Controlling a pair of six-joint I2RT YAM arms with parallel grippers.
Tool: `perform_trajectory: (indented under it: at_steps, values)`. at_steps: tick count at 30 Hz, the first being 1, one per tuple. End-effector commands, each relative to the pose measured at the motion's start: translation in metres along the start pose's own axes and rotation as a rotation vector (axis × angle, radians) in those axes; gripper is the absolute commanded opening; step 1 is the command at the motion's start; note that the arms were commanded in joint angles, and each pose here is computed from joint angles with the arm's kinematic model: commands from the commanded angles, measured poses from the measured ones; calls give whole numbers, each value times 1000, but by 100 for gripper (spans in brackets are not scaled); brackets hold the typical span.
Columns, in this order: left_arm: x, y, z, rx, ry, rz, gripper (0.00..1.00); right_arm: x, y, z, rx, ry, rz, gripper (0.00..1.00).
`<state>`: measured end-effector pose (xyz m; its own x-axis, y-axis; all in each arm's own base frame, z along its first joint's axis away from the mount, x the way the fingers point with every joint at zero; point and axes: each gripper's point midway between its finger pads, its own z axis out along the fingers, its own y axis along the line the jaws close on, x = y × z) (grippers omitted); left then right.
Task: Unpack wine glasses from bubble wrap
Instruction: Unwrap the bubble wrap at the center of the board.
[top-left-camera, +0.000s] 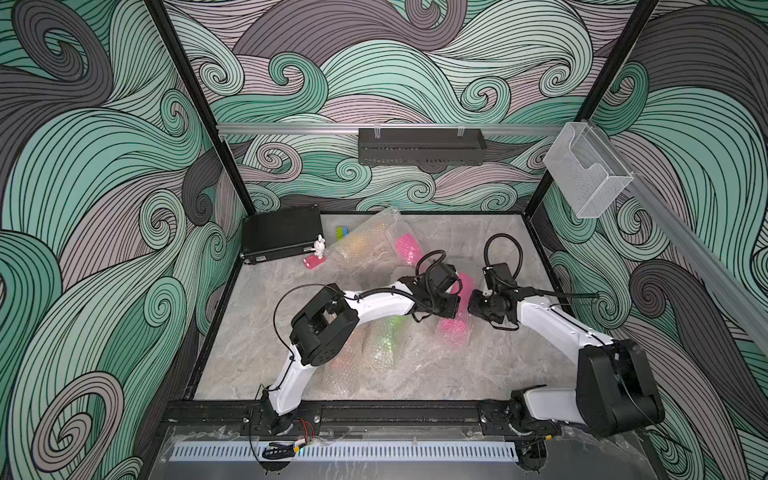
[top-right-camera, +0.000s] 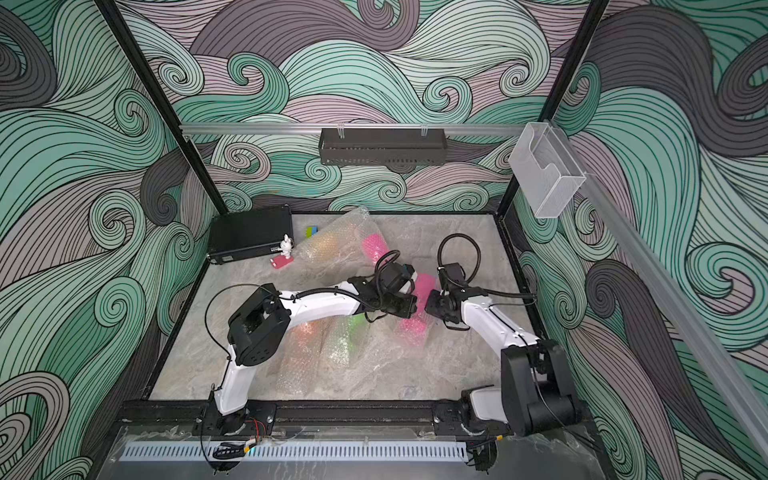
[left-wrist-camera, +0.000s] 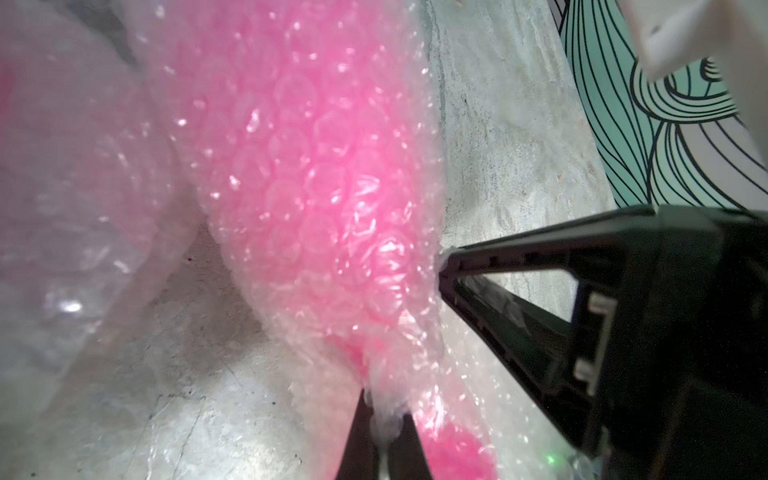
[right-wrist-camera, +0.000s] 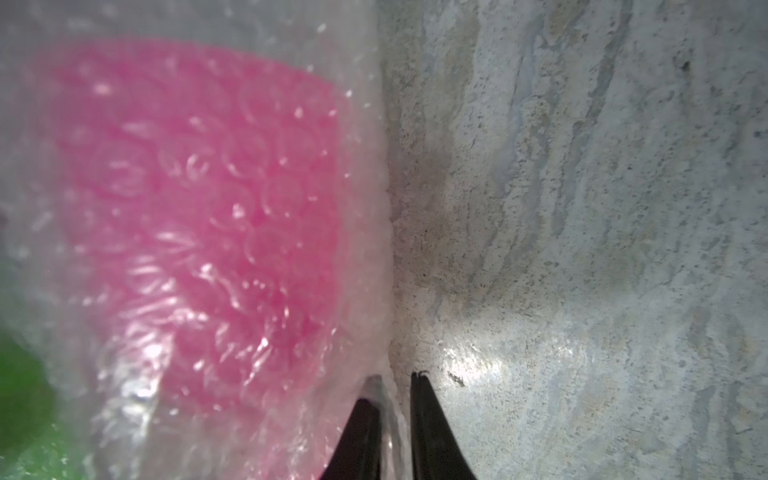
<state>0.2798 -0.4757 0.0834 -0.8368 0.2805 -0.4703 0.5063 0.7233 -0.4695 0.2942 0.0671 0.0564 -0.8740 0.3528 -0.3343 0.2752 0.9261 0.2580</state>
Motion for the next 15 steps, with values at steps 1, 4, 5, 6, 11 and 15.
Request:
perform_trajectory:
  at_steps: [1,4,5,6,11,15]
  values:
    - [6,-2,4,-4,29,20,0,-24,0,-5,1,-68,9,13]
    - [6,-1,3,-11,29,21,0,-27,1,-5,-14,-71,22,8]
    - [6,0,3,-15,28,22,0,-29,0,-4,-18,-73,27,7]
    - [6,0,2,-18,28,25,0,-29,0,-5,-22,-73,33,6]
    - [9,6,2,-40,32,24,0,-32,-4,-6,-39,-82,68,4]
    - [10,11,0,-54,29,16,0,-28,-8,-4,-51,-75,103,1]
